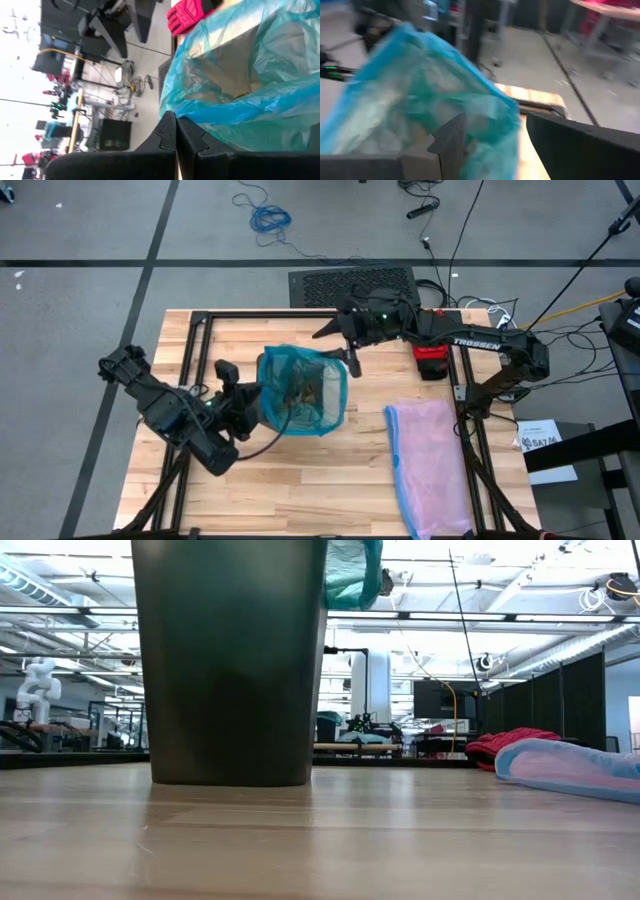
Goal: Place trash/remove bag and relplace
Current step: Close the blue trash bag
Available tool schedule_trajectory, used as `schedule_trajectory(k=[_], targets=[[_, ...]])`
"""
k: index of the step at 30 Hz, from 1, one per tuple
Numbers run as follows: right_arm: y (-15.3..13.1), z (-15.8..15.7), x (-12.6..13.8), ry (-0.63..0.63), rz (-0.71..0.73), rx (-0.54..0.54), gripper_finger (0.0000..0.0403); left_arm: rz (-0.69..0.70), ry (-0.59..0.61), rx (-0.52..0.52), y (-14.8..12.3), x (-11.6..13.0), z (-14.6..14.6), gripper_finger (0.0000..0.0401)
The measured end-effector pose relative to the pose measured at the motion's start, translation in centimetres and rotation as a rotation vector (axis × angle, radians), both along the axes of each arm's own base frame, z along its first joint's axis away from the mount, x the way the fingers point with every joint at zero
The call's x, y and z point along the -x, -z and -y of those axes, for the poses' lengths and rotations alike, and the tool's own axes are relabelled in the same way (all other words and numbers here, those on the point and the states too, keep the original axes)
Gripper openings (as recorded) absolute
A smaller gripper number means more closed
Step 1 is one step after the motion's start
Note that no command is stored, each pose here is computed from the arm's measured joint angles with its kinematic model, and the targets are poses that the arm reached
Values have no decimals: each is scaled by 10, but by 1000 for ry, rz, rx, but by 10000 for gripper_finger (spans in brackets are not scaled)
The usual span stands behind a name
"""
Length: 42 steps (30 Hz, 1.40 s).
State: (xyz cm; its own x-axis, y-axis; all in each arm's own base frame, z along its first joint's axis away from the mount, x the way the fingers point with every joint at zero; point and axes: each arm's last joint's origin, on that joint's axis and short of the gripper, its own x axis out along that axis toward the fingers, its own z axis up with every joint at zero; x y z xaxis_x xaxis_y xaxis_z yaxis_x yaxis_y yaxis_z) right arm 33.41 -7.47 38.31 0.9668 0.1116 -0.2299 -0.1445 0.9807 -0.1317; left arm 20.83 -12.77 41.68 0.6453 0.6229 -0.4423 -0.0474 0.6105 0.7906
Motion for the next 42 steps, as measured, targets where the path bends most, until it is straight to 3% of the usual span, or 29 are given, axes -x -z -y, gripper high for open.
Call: schedule_trajectory(k=[6, 16, 24, 28, 33, 39, 42], targets=[[0, -3, -4, -97, 42, 76, 201, 47, 68, 25, -2, 2, 15, 1], [11, -18, -22, -154, 65, 122, 201, 93, 353, 157, -15, -7, 49, 1], [16, -33, -37, -194, 120, 109, 201, 57, 446, 276, -10, -12, 58, 1], [23, -27, -41, -132, 83, 99, 201, 21, 456, 318, -1, -18, 67, 1], [28, 12, -33, 40, 7, -38, 201, -9, 435, 341, 13, -28, 77, 1], [40, 58, -25, -32, -55, -415, 201, -28, 418, 340, 22, -35, 83, 1], [56, 73, -29, -46, -108, -509, 201, -25, 400, 350, 25, -39, 84, 1]])
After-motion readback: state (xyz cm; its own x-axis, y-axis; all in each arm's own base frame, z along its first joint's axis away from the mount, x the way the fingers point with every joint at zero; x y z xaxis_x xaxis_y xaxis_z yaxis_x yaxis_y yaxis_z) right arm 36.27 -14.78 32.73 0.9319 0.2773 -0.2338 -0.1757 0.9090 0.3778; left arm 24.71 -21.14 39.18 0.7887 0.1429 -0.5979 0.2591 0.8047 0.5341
